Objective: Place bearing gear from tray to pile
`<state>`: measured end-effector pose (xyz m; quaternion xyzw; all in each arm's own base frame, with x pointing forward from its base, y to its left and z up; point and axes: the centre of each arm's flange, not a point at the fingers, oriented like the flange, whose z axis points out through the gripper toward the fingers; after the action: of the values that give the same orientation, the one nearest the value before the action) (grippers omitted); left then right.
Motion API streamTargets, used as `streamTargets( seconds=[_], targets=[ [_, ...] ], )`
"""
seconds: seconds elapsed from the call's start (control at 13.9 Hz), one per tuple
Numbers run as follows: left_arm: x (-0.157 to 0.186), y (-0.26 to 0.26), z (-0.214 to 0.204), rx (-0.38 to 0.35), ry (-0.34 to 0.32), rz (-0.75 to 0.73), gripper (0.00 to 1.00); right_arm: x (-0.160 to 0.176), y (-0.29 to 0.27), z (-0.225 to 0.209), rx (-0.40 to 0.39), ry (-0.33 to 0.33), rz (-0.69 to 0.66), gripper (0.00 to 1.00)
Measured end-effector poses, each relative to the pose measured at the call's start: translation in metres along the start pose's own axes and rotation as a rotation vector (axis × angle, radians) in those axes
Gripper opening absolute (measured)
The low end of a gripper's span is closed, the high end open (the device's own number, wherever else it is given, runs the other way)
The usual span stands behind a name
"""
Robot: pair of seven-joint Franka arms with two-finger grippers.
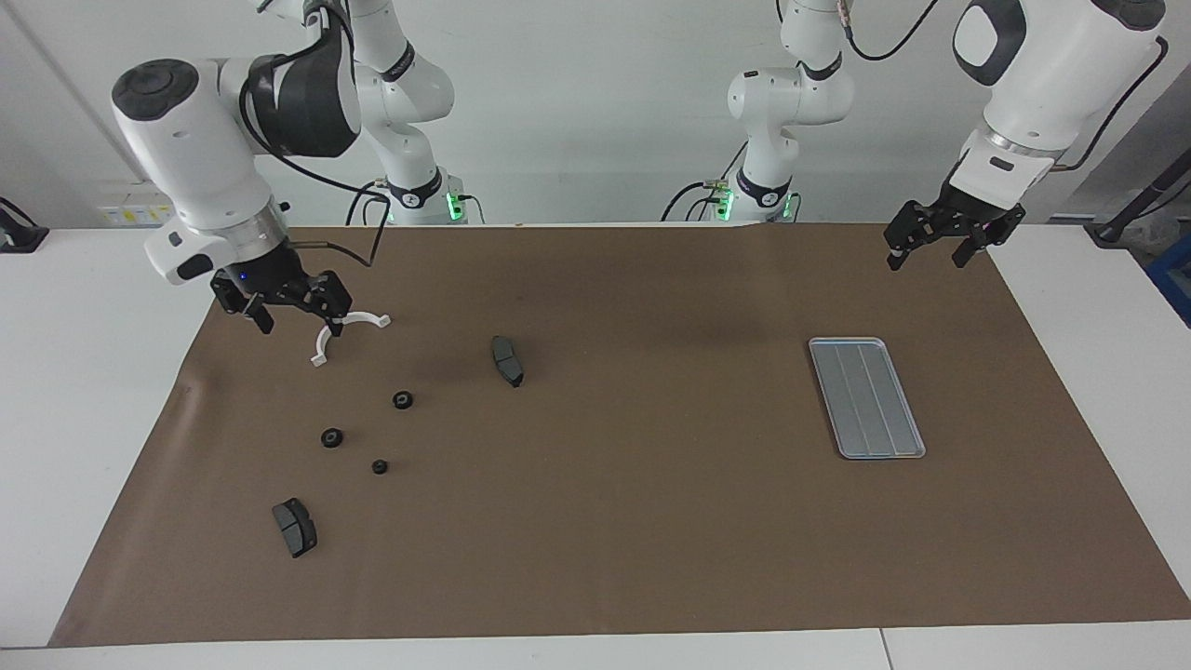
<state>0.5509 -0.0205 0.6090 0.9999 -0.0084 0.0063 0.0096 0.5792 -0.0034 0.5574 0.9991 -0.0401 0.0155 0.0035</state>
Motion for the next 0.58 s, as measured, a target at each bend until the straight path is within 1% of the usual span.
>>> streamTargets(
  seconds=[0.22,0.36,0.58],
  targets=[
    [0.0,0.0,0.0,0.0,0.0,0.0,1.0,-0.023,0.001,-0.034,0.001,-0.046,-0.01,1.0],
    [0.0,0.0,0.0,0.0,0.0,0.0,1.0,-0.033,-0.002,-0.051,0.001,-0.07,-0.039,1.0],
    [0.0,0.0,0.0,0.0,0.0,0.0,1.0,-0.038,-0.006,-0.061,-0.001,-0.078,-0.059,1.0]
  ],
)
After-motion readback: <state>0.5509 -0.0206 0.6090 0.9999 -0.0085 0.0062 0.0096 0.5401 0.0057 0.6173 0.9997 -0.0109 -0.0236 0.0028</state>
